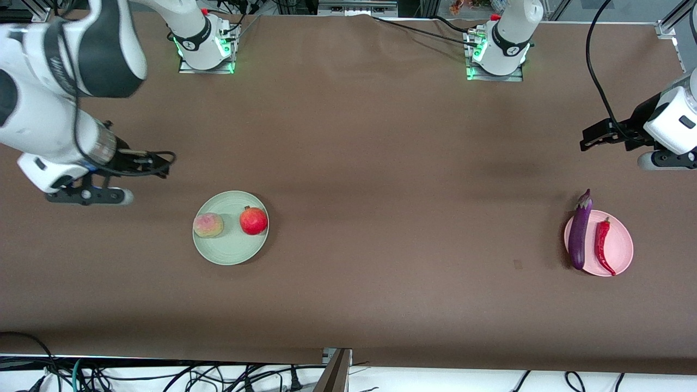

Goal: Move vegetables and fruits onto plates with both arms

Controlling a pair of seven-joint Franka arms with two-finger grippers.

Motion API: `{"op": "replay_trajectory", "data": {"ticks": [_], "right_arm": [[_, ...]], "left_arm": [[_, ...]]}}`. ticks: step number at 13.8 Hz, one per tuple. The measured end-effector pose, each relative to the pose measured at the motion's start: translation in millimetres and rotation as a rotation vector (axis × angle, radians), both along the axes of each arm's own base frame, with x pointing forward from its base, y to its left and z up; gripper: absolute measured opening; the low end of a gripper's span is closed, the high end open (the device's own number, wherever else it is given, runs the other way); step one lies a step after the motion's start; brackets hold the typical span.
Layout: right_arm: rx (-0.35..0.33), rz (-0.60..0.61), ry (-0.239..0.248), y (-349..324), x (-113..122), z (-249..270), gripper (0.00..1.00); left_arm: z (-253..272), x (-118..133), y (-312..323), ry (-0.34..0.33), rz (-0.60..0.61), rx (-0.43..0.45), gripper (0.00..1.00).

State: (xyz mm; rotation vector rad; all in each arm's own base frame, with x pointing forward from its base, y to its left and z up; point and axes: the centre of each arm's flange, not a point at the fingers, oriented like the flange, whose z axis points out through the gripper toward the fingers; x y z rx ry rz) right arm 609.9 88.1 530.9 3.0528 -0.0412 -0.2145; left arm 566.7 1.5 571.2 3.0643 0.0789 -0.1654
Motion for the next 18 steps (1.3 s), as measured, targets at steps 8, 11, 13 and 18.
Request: {"op": "replay_trajectory", "data": {"ticks": [8, 11, 13, 18], "right_arm": [[0.044, -0.047, -0.014, -59.1, -24.2, 41.9, 1.0], [0.048, -0.057, -0.058, -76.2, -38.7, 69.9, 1.0], [0.03, -0.019, -0.055, -67.4, -43.5, 70.2, 1.0], [0.022, 0.021, -0.042, -54.3, -43.2, 62.9, 1.0]], "left_arm": [[22.0, 13.0, 32.9, -0.046, 0.061, -0.027, 1.0], [16.8, 15.5, 31.1, -0.036, 0.057, -0.025, 1.0], [9.4, 18.7, 32.1, -0.023, 0.057, -0.019, 1.0], [-0.2, 23.2, 41.6, -0.01, 0.048, 0.072, 1.0]]}}
